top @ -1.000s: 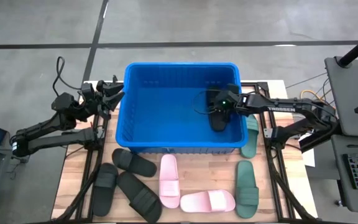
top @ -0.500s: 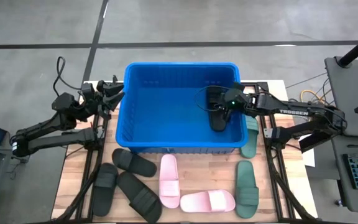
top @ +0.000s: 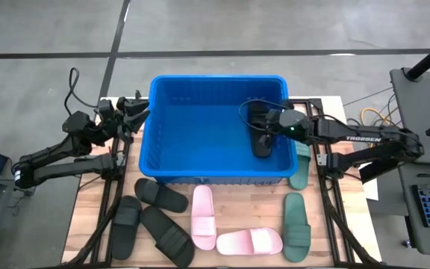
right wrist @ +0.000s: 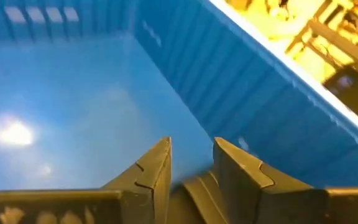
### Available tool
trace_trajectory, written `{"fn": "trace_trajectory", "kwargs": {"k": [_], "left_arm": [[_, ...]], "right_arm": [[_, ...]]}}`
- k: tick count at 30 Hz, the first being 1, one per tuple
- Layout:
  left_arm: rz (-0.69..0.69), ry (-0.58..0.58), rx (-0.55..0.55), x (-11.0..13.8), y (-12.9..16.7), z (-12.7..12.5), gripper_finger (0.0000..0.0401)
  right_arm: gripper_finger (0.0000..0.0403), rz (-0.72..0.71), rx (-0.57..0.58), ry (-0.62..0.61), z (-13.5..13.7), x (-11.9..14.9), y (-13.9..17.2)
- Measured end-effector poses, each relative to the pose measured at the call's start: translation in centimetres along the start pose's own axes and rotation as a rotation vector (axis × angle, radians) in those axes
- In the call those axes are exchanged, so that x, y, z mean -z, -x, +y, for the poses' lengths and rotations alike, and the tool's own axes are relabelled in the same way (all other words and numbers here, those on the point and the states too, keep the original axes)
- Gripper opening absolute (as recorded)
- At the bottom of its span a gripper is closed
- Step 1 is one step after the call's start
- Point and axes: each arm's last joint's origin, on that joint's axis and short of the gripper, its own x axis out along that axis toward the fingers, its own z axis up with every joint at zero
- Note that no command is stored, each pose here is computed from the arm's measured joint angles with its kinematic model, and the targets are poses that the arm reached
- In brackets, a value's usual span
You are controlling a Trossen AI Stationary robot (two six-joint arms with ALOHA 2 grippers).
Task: Pick and place slides into bin
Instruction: Put the black slide into the blue bin
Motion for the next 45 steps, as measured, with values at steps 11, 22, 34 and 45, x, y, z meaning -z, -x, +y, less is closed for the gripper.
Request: {"fn": "trace_trajectory", "kwargs": {"k": [11,22,34,45], "left_arm": [[0.004,0.000,-0.001,0.1,0.0,0.1,0.0198],[0.014,0.026,-0.005,0.5,0.0,0.2,0.0198],[0.018,0.026,-0.007,0.6,0.0,0.2,0.0198],[0.029,0.029,0.013,0.7,0.0,0.2,0.0198]], "right_arm": [[0.0110,-0.269,-0.129,-0.114,2.4,-2.5,2.5],[0.0120,-0.405,-0.269,-0.141,4.9,-3.5,4.8],[0.0121,-0.544,-0.387,-0.189,6.7,-4.4,7.2],[0.0110,-0.530,-0.484,-0.259,7.9,-4.2,8.4]]}}
